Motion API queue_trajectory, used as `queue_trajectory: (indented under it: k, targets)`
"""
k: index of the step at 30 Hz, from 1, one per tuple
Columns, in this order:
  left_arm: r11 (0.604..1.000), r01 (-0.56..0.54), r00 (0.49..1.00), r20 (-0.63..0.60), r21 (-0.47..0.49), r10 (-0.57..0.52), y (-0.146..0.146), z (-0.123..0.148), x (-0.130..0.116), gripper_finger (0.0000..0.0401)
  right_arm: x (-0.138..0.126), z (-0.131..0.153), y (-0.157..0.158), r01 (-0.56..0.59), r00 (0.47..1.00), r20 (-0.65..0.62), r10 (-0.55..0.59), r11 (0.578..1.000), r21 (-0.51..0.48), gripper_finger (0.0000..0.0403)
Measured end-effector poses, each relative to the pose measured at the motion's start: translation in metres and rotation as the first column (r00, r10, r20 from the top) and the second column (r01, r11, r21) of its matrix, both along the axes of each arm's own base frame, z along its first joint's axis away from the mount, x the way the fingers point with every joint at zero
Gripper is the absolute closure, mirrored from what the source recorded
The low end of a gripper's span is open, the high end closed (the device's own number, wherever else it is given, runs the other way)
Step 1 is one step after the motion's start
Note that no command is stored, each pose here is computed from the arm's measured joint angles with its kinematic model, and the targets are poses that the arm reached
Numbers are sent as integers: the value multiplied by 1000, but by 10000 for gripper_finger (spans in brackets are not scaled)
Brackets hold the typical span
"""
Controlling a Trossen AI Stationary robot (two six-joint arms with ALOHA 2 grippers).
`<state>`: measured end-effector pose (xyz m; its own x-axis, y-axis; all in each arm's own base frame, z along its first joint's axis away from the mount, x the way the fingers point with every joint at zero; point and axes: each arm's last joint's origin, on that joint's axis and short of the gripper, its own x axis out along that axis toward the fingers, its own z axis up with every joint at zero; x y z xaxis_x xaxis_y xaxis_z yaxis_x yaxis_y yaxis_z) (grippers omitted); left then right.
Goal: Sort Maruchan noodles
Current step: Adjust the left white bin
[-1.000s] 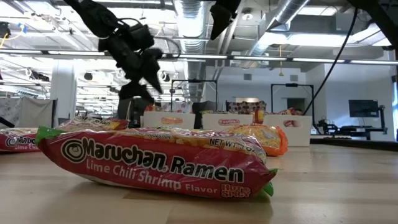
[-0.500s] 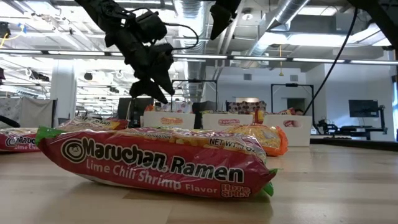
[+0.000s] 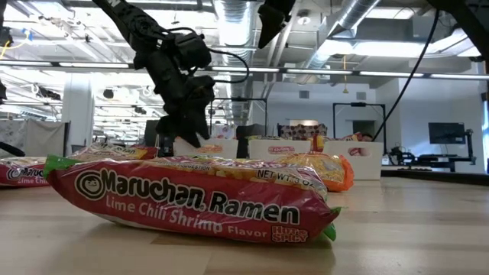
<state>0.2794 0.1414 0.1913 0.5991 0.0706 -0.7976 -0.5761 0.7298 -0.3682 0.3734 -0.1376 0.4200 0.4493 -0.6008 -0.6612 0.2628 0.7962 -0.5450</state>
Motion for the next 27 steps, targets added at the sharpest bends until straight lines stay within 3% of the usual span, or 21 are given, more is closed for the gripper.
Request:
queue_trajectory:
  k: [17, 20, 27]
  targets:
    - [994, -98, 970, -219, 38, 104, 7, -7, -22, 223, 0, 0, 0, -6, 1000, -9, 6, 1000, 0, 269]
    - [999, -43, 965, -258, 29, 49, 3, -11, -26, 223, 0, -1, 0, -6, 1000, -10, 6, 1000, 1, 269]
    - [999, -10, 986, -169, 49, 18, -8, 12, -27, 223, 0, -1, 1, -7, 1000, -14, 7, 1000, 2, 269]
